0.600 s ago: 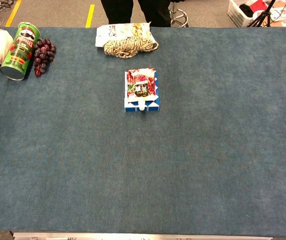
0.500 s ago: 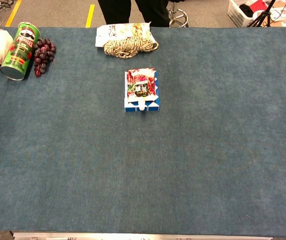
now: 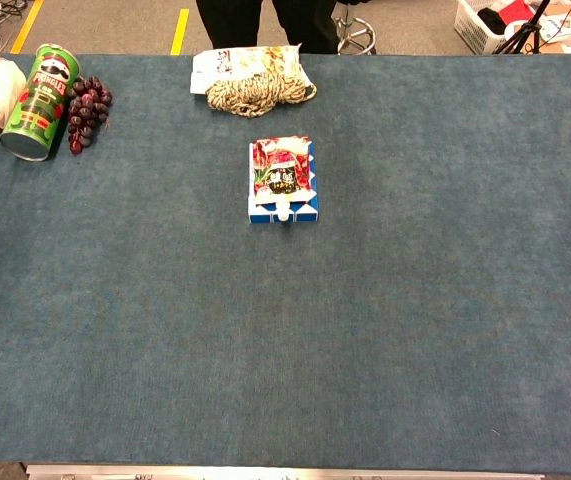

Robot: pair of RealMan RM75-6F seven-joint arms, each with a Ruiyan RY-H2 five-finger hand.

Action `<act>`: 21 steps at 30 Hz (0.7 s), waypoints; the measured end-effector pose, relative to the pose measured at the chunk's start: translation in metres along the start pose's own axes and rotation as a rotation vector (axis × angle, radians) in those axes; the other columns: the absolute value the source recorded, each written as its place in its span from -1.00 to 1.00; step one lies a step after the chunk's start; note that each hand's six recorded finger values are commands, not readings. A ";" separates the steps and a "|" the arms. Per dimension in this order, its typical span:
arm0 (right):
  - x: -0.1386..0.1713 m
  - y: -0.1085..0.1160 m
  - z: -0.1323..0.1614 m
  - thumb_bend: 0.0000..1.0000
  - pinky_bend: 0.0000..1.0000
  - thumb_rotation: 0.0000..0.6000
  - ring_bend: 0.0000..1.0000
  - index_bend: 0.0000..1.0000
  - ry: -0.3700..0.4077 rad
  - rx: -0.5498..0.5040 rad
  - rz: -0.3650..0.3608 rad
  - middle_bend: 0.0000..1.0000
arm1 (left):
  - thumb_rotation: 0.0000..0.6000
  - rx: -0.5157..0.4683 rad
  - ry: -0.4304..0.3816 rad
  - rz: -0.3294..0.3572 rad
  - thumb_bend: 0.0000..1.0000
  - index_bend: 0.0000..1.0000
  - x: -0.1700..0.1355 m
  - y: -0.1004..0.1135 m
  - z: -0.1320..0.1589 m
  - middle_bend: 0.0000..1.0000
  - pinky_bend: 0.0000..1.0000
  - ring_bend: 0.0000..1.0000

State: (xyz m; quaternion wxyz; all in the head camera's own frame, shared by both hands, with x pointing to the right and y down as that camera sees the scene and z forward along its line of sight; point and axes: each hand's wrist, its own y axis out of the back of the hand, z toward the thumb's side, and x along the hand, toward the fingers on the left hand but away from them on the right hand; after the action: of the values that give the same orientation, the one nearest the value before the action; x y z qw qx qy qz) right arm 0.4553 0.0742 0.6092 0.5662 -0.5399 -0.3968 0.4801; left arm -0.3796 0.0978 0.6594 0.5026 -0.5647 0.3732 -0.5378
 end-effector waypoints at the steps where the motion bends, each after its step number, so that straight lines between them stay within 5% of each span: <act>1: 0.000 0.000 0.000 -0.12 0.04 1.00 -0.61 -0.50 0.001 0.002 -0.001 -0.69 | 1.00 0.002 -0.001 0.003 0.23 -0.82 0.000 0.000 0.000 -1.00 -0.14 -0.93; 5: 0.000 0.001 0.000 -0.09 0.05 1.00 -0.61 -0.50 0.001 0.012 -0.004 -0.69 | 1.00 0.007 -0.002 0.018 0.23 -0.82 0.000 0.001 0.000 -1.00 -0.10 -0.93; 7: 0.000 0.001 0.001 -0.06 0.09 1.00 -0.61 -0.50 0.002 0.021 -0.006 -0.69 | 1.00 0.011 -0.002 0.031 0.23 -0.82 0.000 0.003 0.001 -1.00 0.08 -0.92; 11: 0.000 0.000 0.002 -0.01 0.36 1.00 -0.61 -0.50 0.003 0.036 -0.018 -0.72 | 1.00 0.024 -0.009 0.070 0.23 -0.82 0.000 0.006 0.002 -1.00 0.45 -0.90; 16: 0.000 0.001 0.003 0.04 0.67 1.00 -0.61 -0.53 0.002 0.026 -0.034 -0.94 | 1.00 0.023 -0.014 0.110 0.23 -0.81 0.000 0.008 0.003 -1.00 0.62 -0.84; 21: 0.000 -0.001 0.002 0.49 0.83 1.00 -0.61 -0.96 -0.006 0.035 -0.025 -1.00 | 1.00 0.023 -0.017 0.110 0.52 -0.80 0.000 0.006 0.004 -1.00 0.69 -0.80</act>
State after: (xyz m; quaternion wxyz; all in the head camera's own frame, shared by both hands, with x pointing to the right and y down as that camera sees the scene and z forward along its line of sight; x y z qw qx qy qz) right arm 0.4535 0.0747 0.6101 0.5804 -0.5234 -0.3967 0.4815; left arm -0.3750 0.0973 0.6536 0.5410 -0.5422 0.3932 -0.5088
